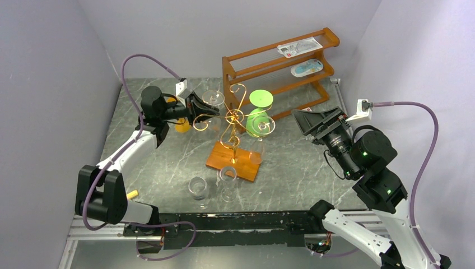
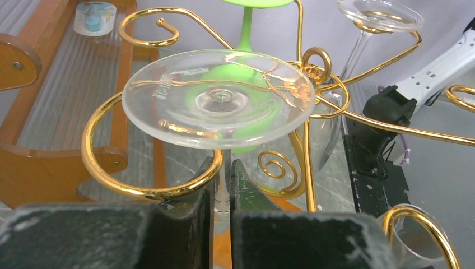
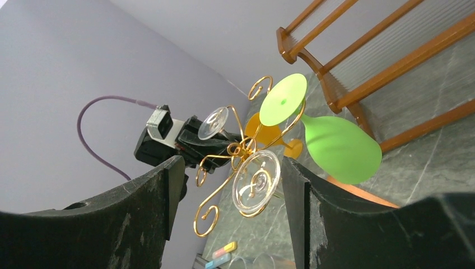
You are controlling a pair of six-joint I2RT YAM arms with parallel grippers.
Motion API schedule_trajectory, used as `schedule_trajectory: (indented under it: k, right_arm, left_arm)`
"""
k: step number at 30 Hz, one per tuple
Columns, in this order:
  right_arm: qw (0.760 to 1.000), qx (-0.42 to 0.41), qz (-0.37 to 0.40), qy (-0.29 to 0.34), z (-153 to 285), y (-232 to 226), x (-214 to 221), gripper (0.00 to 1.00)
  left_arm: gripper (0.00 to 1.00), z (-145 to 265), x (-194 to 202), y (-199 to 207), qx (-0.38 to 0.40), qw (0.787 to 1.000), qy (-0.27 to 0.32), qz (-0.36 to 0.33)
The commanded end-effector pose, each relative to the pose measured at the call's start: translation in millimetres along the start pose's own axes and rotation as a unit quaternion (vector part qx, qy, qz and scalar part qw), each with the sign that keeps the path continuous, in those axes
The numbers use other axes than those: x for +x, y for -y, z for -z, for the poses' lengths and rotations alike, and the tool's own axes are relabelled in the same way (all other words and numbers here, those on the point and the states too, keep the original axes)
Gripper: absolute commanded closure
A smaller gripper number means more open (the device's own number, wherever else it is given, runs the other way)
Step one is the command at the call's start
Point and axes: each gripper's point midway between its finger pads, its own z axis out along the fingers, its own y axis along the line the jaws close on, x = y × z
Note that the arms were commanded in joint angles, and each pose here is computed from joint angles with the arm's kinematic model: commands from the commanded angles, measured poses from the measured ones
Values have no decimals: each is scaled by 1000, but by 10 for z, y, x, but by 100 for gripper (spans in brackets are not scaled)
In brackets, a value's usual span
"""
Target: Place the wine glass upside down on the wine glass rack
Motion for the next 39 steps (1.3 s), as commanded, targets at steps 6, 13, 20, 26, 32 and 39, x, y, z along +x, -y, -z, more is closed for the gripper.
schedule_trajectory:
  k: [6, 13, 20, 26, 32, 39]
  right_arm:
    - [1000, 4, -14, 8, -2, 46, 12, 33]
    - [1000, 2, -12, 1, -16, 55, 54, 33]
    - [1000, -2, -12, -1, -5, 52, 66, 32]
    - [1000, -5, -10, -2, -2, 36, 67, 32]
    - [1000, -11, -10, -2, 17, 28, 70, 32]
    - [1000, -12, -11, -7, -10, 25, 104, 32]
  left_arm:
    - [95, -37, -181, -237, -57, 997, 48, -33]
    - [95, -34, -171, -295, -72, 996, 47, -31]
    - [95, -45, -131, -337, -76, 996, 48, -22]
    - [95, -53, -174, -339, -77, 995, 54, -25]
    - [95, -83, -154, -244, -44, 998, 43, -27]
    - [95, -85, -152, -241, -43, 997, 59, -22]
